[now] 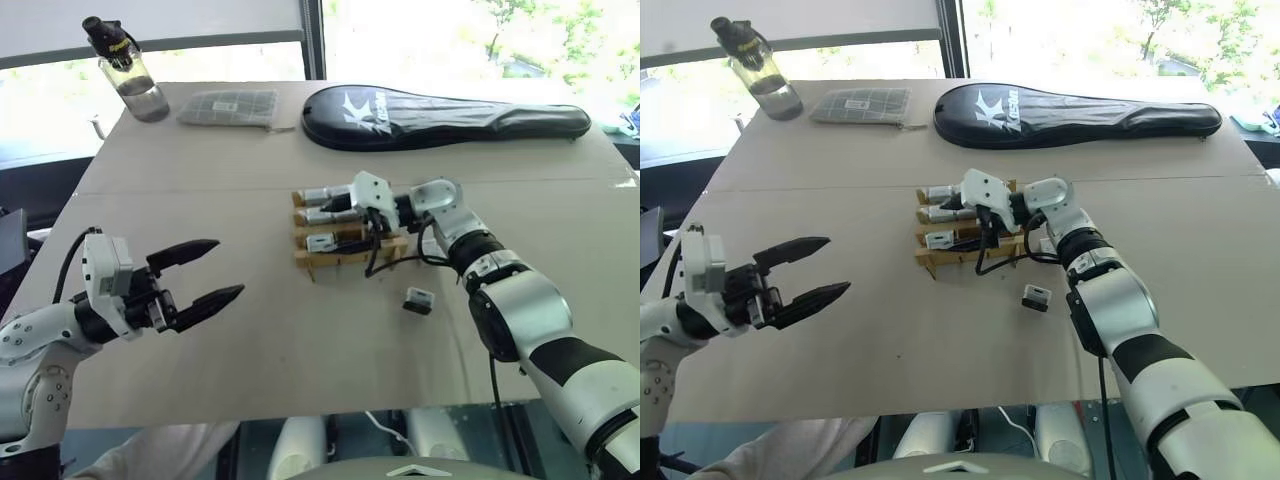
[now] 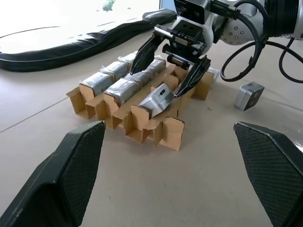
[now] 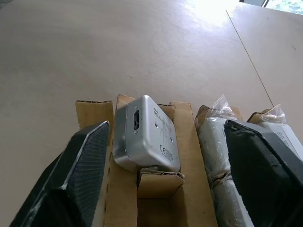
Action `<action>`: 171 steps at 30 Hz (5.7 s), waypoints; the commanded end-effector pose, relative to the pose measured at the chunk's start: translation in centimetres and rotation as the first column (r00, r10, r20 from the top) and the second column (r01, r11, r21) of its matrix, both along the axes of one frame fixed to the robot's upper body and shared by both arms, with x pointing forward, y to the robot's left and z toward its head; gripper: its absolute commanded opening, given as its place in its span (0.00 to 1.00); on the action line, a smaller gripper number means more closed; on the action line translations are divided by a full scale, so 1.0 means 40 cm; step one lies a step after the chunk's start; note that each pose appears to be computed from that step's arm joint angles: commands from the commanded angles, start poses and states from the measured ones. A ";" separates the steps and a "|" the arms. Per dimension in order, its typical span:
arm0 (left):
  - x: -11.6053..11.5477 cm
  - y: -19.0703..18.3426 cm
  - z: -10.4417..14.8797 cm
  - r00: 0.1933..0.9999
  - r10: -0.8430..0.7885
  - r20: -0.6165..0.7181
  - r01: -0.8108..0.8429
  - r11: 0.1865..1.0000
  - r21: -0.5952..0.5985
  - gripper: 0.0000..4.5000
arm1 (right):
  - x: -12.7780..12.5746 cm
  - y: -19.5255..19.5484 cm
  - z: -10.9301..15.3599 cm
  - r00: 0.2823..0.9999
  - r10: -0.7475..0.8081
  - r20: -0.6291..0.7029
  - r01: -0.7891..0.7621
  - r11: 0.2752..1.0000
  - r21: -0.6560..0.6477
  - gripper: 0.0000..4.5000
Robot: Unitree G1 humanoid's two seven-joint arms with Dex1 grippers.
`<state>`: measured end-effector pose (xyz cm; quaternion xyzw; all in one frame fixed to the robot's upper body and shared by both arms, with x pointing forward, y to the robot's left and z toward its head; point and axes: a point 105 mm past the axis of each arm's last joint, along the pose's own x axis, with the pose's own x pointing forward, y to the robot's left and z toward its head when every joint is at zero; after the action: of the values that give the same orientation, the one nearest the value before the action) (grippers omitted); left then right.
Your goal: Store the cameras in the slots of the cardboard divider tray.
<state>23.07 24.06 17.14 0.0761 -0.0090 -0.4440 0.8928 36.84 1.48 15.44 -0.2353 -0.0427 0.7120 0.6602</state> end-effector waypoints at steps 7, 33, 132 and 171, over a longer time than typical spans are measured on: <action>0.006 -0.005 0.015 0.999 -0.004 0.044 0.003 1.000 0.013 1.00 | -0.007 0.007 0.004 0.997 0.031 0.074 -0.029 0.999 -0.030 0.85; -0.001 -0.002 0.018 0.999 -0.009 0.042 0.008 1.000 0.021 1.00 | -0.004 0.024 0.001 0.997 0.013 0.077 -0.011 1.000 -0.029 0.02; 0.040 0.008 0.034 0.961 -0.248 0.121 0.218 0.951 0.218 1.00 | -0.016 -0.121 0.080 0.960 0.005 0.279 0.046 0.983 -0.176 0.15; 0.047 -0.059 0.055 0.915 -0.389 0.110 0.365 0.912 0.187 1.00 | -0.054 -0.391 0.070 0.832 -0.554 0.031 0.554 0.831 -0.036 0.98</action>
<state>25.07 22.09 18.59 0.1719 -0.0386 -0.5910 0.7872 35.03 -13.85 16.30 -0.2553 0.0704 0.5205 0.8118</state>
